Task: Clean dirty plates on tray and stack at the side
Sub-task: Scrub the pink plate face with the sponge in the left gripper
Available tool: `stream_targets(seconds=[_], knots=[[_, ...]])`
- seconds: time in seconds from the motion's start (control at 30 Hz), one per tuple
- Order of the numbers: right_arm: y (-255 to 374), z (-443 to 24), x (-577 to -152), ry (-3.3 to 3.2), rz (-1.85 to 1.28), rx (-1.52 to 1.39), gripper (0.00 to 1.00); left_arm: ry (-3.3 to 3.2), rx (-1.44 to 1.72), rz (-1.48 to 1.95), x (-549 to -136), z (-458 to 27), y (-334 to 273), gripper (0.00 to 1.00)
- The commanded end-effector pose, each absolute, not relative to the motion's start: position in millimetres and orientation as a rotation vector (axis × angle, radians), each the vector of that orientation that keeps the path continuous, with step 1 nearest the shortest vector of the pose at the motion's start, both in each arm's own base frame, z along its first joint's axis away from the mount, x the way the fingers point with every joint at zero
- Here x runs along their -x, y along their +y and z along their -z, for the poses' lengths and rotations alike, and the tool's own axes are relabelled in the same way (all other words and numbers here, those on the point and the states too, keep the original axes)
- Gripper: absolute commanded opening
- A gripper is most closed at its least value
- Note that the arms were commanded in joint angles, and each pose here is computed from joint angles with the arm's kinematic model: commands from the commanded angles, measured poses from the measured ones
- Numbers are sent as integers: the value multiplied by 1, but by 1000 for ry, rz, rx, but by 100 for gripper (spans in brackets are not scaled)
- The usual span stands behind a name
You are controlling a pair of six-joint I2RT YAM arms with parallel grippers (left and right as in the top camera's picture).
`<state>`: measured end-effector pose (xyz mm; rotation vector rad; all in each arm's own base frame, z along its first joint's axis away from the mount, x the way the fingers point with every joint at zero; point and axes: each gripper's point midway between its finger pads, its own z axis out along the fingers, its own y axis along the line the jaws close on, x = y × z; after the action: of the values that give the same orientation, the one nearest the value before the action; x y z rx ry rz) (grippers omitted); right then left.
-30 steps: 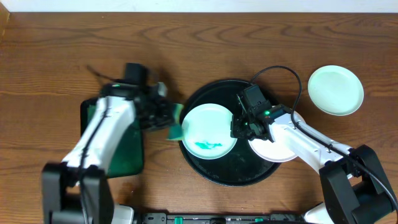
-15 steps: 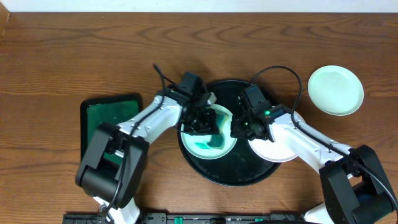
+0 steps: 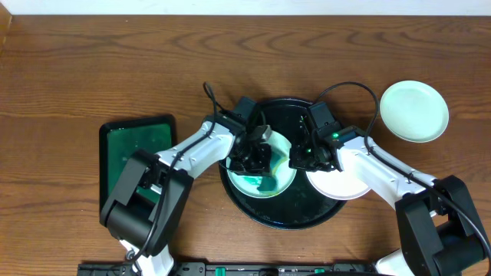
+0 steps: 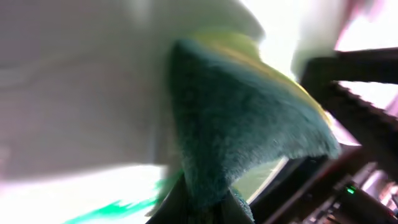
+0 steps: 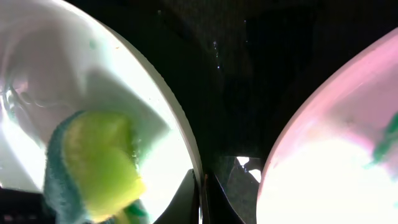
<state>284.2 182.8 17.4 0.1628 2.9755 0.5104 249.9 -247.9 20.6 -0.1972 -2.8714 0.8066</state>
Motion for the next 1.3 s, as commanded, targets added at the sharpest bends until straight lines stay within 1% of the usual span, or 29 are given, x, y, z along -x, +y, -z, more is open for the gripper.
stream_targets(seconds=[0.0, 0.2, 0.43, 0.77, 0.87, 0.97, 1.27], knots=[[184, -23, -291, 2955, -532, -164, 1, -3002, 102, -495, -267, 2, -205, 7], [182, -23, -290, 2958, -520, -167, 1, -3130, 93, -145, -284, 11, -162, 7], [175, -20, -287, 2975, -466, -178, 1, -3237, 88, 229, -305, 8, -123, 7], [174, -19, -286, 2981, -459, -180, 1, -3316, 67, 577, -329, -9, -93, 7], [174, -19, -285, 2983, -458, -180, 1, -3314, 95, 520, -329, -10, -101, 7], [174, -19, -285, 2983, -458, -179, 1, -3282, 200, 343, -319, -4, -123, 7], [175, -20, -287, 2973, -463, -160, 1, -3237, 355, 64, -293, 1, -182, 7]])
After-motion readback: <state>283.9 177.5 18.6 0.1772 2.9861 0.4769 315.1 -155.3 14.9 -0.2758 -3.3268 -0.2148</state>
